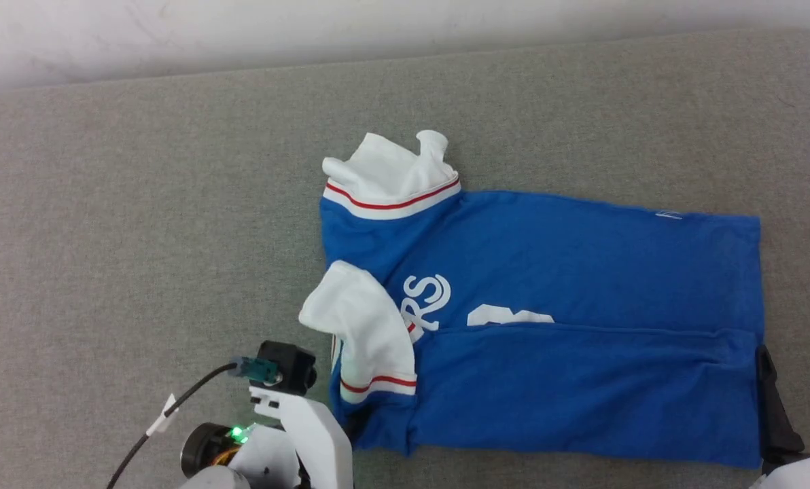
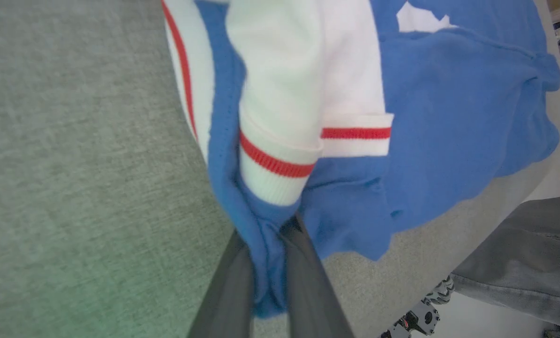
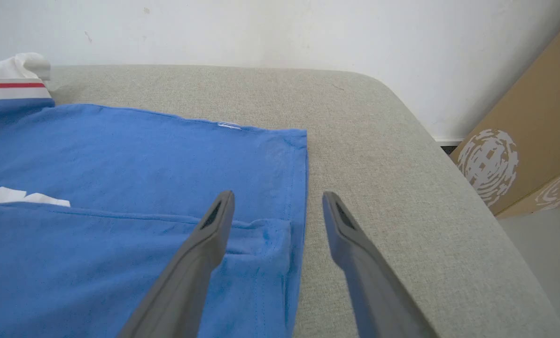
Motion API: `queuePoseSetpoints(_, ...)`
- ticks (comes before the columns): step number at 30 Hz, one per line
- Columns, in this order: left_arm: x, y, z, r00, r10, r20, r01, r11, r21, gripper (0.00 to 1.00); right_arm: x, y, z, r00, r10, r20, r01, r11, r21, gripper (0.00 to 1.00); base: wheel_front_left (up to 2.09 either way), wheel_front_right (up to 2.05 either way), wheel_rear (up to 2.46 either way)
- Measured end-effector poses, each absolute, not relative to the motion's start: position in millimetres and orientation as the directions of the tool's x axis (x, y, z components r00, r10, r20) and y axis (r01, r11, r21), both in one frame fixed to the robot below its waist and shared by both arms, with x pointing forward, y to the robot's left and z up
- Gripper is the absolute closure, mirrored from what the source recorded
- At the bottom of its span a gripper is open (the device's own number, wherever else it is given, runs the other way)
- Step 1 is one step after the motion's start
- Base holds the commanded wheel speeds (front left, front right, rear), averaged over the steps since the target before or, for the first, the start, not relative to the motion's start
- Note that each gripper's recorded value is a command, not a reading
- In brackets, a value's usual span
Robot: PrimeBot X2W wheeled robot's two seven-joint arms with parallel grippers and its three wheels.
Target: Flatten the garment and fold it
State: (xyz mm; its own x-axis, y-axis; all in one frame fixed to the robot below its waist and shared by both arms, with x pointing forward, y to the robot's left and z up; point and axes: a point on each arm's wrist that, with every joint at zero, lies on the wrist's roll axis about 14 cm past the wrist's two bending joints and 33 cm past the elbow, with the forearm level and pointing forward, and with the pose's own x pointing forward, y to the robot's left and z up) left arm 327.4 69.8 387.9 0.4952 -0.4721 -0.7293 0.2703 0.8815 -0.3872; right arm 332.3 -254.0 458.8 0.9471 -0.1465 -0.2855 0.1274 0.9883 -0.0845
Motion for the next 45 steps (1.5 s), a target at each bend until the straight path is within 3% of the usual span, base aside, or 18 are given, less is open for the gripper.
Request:
queuePoseSetpoints(8, 331.8, 77.0, 397.6, 0.576, -0.444, -0.686, 0.224, 0.893, -0.390, 1.00, 335.5, -250.4, 466.0, 0.943, -0.137, -0.304, 0.119, 0.990, -0.078, 0.00, 0.00, 0.00, 0.00)
queuePoseSetpoints(17, 326.4, 83.1, 398.1, 0.600, -0.428, -0.675, 0.187, 0.896, -0.402, 1.00, 289.9, -253.5, 412.8, 0.730, -0.126, -0.672, 0.154, 0.988, -0.017, 0.00, 0.00, 0.00, 0.00)
queuePoseSetpoints(32, 330.6, 79.5, 391.8, 0.589, -0.437, -0.680, 0.171, 0.890, -0.423, 1.00, 271.9, -248.6, 371.6, 0.603, -0.098, -0.792, 0.165, 0.986, 0.003, 0.00, 0.00, 0.00, 0.00)
queuePoseSetpoints(33, 330.8, 79.6, 391.5, 0.589, -0.436, -0.681, 0.170, 0.890, -0.423, 1.00, 272.3, -247.8, 369.4, 0.600, -0.093, -0.794, 0.168, 0.986, 0.011, 0.60, 0.00, 0.00, 0.00)
queuePoseSetpoints(34, 331.2, 79.8, 391.5, 0.590, -0.435, -0.680, 0.169, 0.890, -0.424, 1.00, 273.2, -247.4, 368.2, 0.600, -0.091, -0.795, 0.168, 0.986, 0.014, 1.00, 0.00, 0.00, 0.00)
queuePoseSetpoints(45, 339.0, 88.4, 402.9, 0.644, -0.413, -0.644, 0.127, 0.888, -0.442, 1.00, 287.6, -240.3, 380.8, 0.660, -0.063, -0.749, 0.120, 0.992, 0.022, 1.00, 0.00, 0.00, 0.00)
